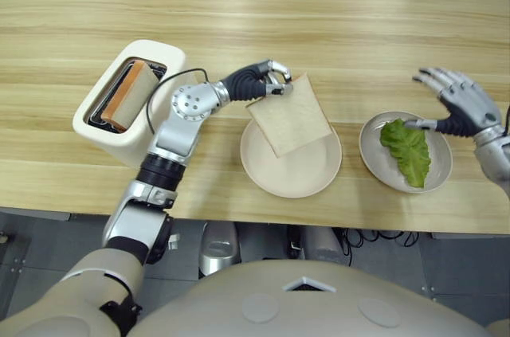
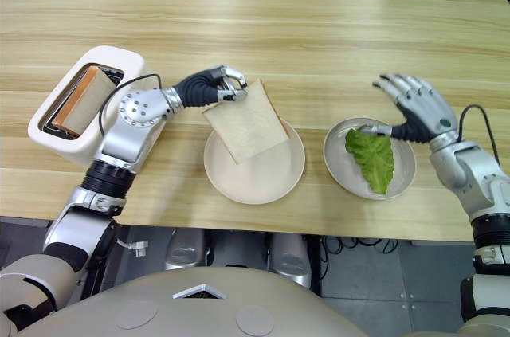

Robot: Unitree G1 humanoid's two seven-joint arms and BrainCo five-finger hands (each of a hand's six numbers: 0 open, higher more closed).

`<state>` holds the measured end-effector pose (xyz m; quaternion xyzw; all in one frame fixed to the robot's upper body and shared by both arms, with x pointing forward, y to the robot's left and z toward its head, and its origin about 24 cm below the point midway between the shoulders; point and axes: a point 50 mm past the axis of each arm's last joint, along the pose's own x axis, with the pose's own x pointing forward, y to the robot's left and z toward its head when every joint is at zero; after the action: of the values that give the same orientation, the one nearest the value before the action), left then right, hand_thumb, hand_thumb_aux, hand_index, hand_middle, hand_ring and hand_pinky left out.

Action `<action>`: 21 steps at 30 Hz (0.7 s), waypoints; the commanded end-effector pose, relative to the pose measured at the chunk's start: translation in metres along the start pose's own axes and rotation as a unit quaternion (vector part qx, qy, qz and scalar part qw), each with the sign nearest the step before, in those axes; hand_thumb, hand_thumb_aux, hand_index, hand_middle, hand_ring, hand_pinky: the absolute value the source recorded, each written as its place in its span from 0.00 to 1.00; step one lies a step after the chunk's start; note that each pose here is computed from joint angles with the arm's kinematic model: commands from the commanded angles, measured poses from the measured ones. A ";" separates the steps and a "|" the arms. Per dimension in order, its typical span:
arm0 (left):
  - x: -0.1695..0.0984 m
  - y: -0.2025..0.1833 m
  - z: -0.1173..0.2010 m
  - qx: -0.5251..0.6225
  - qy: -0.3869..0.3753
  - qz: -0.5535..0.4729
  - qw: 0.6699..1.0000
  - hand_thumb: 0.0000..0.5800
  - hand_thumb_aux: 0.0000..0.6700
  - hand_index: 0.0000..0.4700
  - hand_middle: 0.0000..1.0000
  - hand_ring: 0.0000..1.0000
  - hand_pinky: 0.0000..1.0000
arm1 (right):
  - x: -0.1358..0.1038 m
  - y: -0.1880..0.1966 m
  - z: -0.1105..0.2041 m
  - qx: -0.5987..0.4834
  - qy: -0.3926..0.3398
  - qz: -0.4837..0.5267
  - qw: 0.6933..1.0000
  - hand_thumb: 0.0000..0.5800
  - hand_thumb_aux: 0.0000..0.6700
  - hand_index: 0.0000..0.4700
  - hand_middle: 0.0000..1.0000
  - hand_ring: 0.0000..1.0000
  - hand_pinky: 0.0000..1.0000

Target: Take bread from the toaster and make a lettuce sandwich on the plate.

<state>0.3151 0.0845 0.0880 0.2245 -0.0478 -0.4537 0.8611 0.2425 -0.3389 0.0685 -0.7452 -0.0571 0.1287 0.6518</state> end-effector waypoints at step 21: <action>0.020 -0.038 -0.057 0.036 0.106 -0.075 0.991 0.86 0.63 0.61 1.00 1.00 1.00 | -0.009 0.037 -0.004 -0.123 -0.030 -0.001 0.992 0.50 0.29 0.28 0.00 0.00 0.00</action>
<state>0.3124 0.0694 0.0191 0.2943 0.0446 -0.4893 0.8198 0.2324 -0.3513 0.0365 -0.8175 -0.0953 0.1395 0.5506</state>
